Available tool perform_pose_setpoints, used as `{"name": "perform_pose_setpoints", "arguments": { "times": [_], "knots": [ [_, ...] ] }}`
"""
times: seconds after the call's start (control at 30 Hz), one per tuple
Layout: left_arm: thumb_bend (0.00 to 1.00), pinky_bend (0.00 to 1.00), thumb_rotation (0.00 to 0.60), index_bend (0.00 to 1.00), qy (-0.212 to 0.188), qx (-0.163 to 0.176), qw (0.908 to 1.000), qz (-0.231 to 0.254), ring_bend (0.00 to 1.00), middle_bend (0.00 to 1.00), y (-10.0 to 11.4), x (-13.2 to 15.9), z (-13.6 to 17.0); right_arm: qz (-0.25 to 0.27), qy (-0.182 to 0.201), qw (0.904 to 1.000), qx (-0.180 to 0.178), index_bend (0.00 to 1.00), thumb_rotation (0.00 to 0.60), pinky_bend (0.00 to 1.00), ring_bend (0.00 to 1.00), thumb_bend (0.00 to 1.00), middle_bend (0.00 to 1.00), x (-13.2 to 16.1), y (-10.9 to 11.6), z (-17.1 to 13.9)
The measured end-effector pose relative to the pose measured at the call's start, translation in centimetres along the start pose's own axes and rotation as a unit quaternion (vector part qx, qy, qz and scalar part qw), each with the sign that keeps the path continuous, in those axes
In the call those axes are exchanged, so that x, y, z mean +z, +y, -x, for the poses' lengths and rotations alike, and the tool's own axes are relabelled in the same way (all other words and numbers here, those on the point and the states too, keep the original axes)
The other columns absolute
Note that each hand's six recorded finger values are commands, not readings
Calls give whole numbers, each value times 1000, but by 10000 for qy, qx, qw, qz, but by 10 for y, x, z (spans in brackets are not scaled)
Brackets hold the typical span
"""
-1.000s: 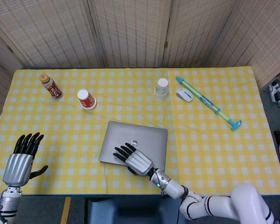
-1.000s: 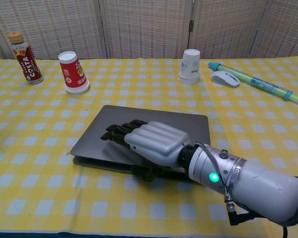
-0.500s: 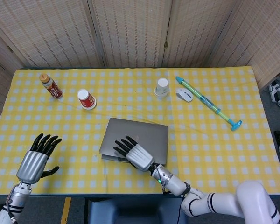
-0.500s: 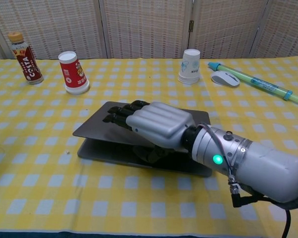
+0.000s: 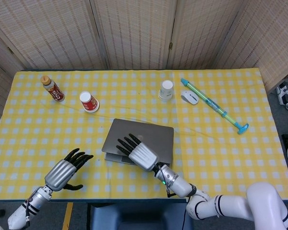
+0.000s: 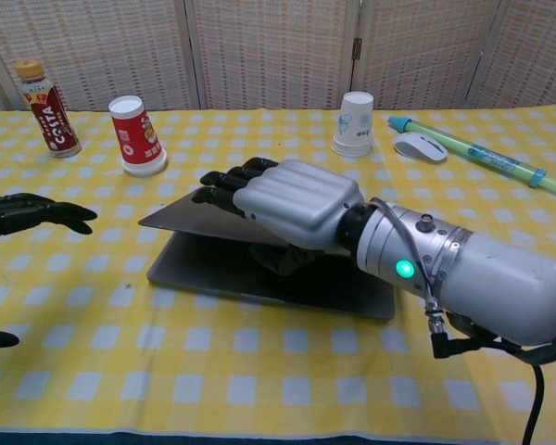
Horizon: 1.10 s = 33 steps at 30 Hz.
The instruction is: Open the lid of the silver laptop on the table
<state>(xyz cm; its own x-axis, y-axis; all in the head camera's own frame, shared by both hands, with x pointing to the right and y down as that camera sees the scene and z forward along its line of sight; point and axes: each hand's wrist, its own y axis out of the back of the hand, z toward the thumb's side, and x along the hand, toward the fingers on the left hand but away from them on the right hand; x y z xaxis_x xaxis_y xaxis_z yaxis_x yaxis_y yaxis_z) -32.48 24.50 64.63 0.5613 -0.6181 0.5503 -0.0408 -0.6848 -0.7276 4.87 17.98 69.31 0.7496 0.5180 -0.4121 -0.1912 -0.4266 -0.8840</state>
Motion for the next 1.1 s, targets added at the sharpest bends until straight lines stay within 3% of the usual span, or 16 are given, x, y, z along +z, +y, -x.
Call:
{"name": "perform_pose_setpoints", "arguments": {
  "times": [0.03,0.2,0.4,0.77,1.1],
  "knots": [
    [464,0,6,20,-76,-76,9999,35,68,127,-1,3,-3,-28,-8,10000,3,0,600,0,0,626,0,-1,1,0],
    [662,0,0,31,-527,-379,9975,266,40,116,1,21,-24,-128,-24,9999,8,0,600,0,0,632,0,-2,2,2],
    [772,0,0,38,-820,-643,9943,235,14,105,-2,36,-45,-254,-61,9997,25,0,600,0,0,633,0,-4,2,3],
    [832,0,0,39,-840,-1005,9906,402,0,90,-14,46,-85,-378,-85,9992,35,0,600,0,0,635,0,-5,3,5],
    [832,0,0,39,-718,-1196,9890,494,0,89,-27,43,-100,-478,-84,9988,-13,0,600,0,0,648,0,-4,7,8]
  ]
}}
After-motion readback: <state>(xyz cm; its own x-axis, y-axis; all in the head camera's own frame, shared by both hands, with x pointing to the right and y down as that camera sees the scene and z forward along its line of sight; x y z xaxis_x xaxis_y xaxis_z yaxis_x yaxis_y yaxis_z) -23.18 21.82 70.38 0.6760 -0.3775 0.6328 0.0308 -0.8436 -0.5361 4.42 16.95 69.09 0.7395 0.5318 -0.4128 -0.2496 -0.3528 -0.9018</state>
